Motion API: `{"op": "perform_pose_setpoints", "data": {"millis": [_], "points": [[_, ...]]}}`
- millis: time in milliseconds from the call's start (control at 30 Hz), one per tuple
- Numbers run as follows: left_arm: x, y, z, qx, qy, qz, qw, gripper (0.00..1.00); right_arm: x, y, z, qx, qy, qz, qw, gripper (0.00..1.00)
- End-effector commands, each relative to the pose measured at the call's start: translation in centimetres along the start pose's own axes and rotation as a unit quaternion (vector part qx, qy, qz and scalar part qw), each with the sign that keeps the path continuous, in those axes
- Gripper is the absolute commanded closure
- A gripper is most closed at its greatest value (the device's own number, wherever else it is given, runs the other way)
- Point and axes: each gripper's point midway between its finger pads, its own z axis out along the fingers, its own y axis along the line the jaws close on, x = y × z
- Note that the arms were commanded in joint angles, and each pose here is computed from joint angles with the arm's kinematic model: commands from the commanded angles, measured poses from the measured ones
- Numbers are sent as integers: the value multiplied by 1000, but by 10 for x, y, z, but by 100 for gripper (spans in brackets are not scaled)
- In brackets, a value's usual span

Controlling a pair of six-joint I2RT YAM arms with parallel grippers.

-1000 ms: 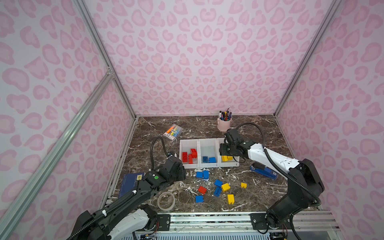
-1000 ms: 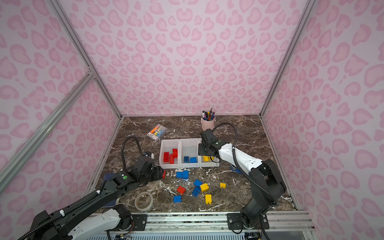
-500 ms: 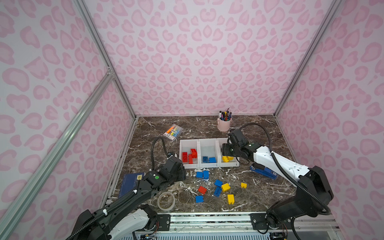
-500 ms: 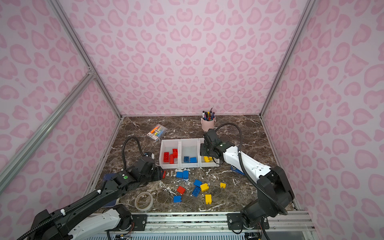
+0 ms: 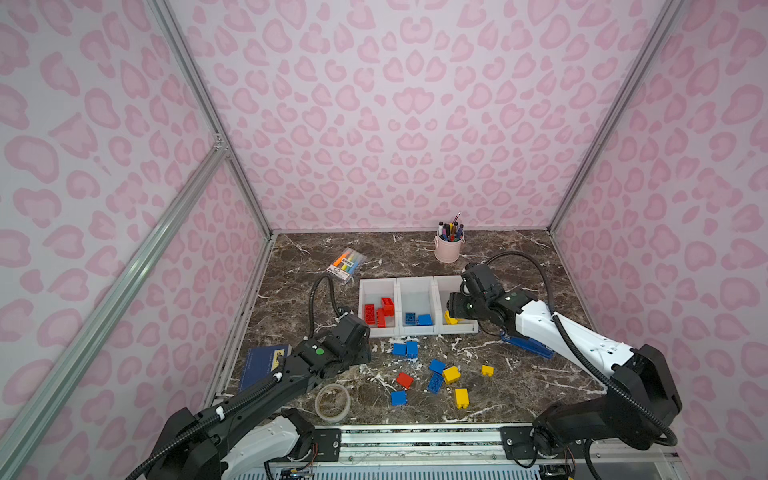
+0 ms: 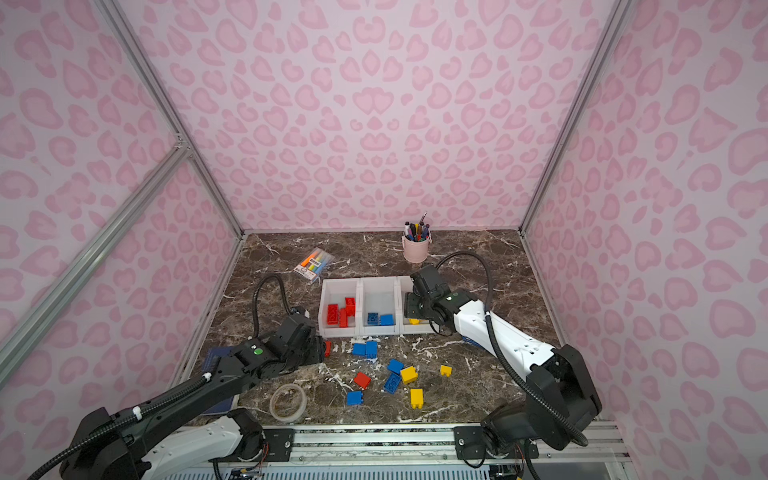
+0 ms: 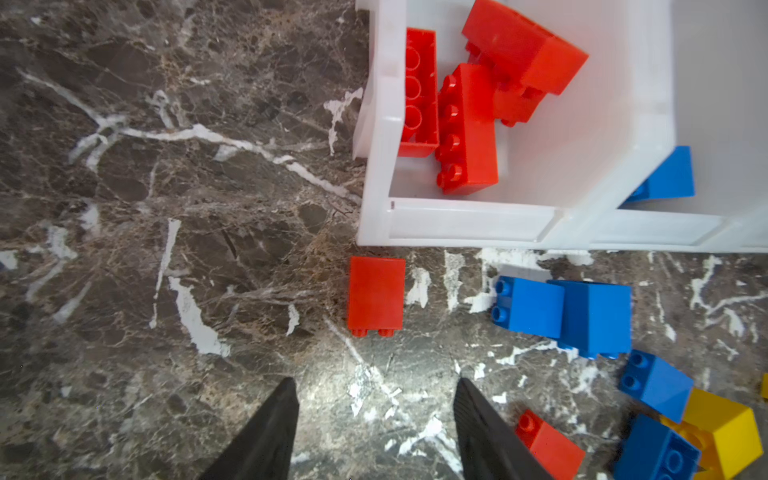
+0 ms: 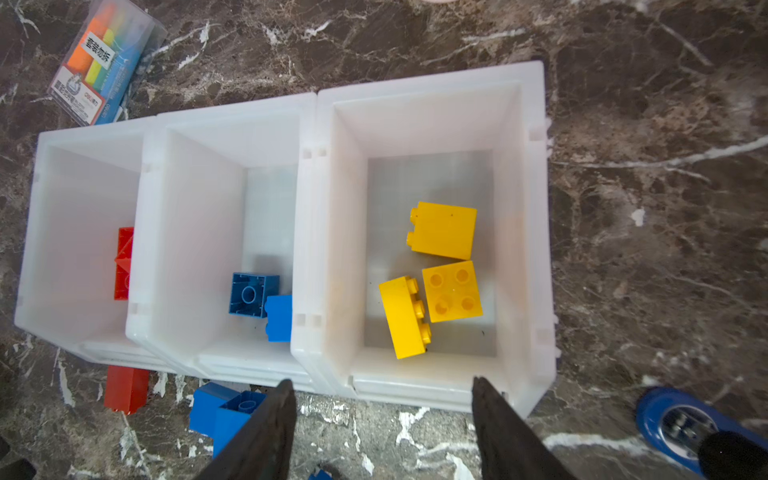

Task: Sort the legos into containers by color
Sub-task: 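Lower the left gripper onto the small red brick before the bin while the right withdraws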

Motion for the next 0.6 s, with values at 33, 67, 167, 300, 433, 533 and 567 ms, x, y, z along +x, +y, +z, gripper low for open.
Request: {"op": "perform_pose_setpoints", "data": {"millis": [33,67,167,300,433,533,567], "points": [[3,4,9,-18,7,8,1000,38,5,-5,-1,5,2,4,1000,32],[3,3,11,-16,7,9,1000,38,6,-5,-1,5,1,5,1000,32],[5,0,16,-15,13,17,1000,38,8,-7,-1,6,1,8,1000,32],[6,-3,23,-18,22,32,999,39,10,-7,0,5,2,10,1000,32],[9,-1,29,-32,29,44,998,40,10,-8,-1,5,1,12,1000,32],[8,0,33,-48,32,55,997,41,10,-8,-1,5,1,12,1000,32],[7,0,35,-52,31,57,997,41,10,-8,-2,5,1,12,1000,32]]}}
